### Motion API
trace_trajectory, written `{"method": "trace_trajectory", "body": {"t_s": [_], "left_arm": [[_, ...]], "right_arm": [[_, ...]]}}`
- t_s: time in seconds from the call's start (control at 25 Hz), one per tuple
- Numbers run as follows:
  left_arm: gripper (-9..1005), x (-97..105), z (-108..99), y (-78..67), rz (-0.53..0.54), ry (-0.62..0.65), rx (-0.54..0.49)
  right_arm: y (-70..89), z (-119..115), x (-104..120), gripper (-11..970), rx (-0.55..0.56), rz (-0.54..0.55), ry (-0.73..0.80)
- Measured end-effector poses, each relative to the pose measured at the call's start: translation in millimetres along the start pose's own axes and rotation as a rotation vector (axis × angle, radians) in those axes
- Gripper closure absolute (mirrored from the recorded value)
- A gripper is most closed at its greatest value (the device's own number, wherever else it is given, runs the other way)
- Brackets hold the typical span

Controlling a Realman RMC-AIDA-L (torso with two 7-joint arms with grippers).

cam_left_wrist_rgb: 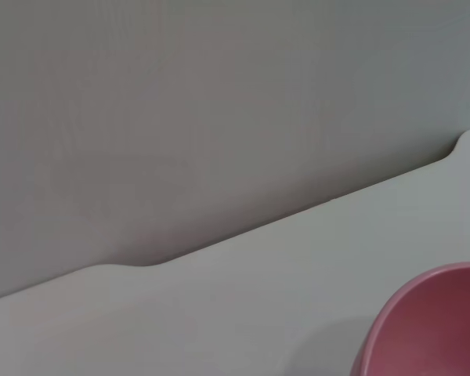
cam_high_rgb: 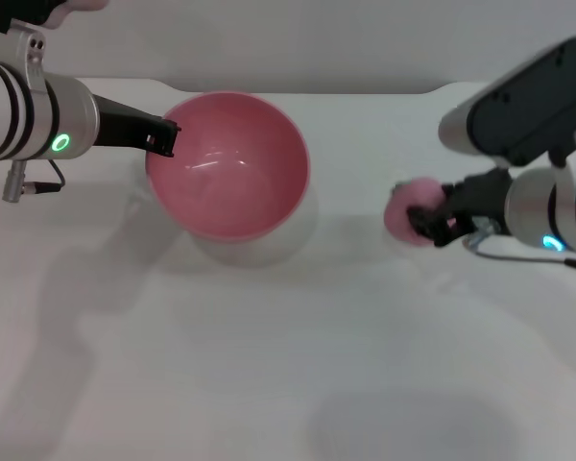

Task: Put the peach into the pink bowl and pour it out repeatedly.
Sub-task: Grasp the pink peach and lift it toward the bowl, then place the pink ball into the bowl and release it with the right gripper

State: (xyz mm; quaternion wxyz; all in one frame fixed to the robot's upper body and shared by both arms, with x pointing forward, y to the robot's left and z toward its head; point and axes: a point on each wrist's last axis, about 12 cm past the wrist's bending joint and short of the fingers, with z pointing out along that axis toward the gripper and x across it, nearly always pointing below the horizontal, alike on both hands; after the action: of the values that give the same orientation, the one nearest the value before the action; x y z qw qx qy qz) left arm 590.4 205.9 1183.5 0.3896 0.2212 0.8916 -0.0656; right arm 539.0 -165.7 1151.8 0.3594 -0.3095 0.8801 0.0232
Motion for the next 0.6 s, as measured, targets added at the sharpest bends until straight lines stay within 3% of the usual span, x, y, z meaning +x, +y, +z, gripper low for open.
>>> {"method": "trace_trajectory", "body": {"t_s": [0.36,0.6], "left_arm": [[951,-3.9,5.6,-6.9,0.020,-0.006,0.016],[951,-6.5,6.9,-15.6,0.023,-0.018,0.051]], "right_arm": [[14.1,-51.0,-48.6,579,0.001,-0.082,-0.190],[21.3,-53.8,-67.7,610,-0.015,-0.114,-0.267]]}}
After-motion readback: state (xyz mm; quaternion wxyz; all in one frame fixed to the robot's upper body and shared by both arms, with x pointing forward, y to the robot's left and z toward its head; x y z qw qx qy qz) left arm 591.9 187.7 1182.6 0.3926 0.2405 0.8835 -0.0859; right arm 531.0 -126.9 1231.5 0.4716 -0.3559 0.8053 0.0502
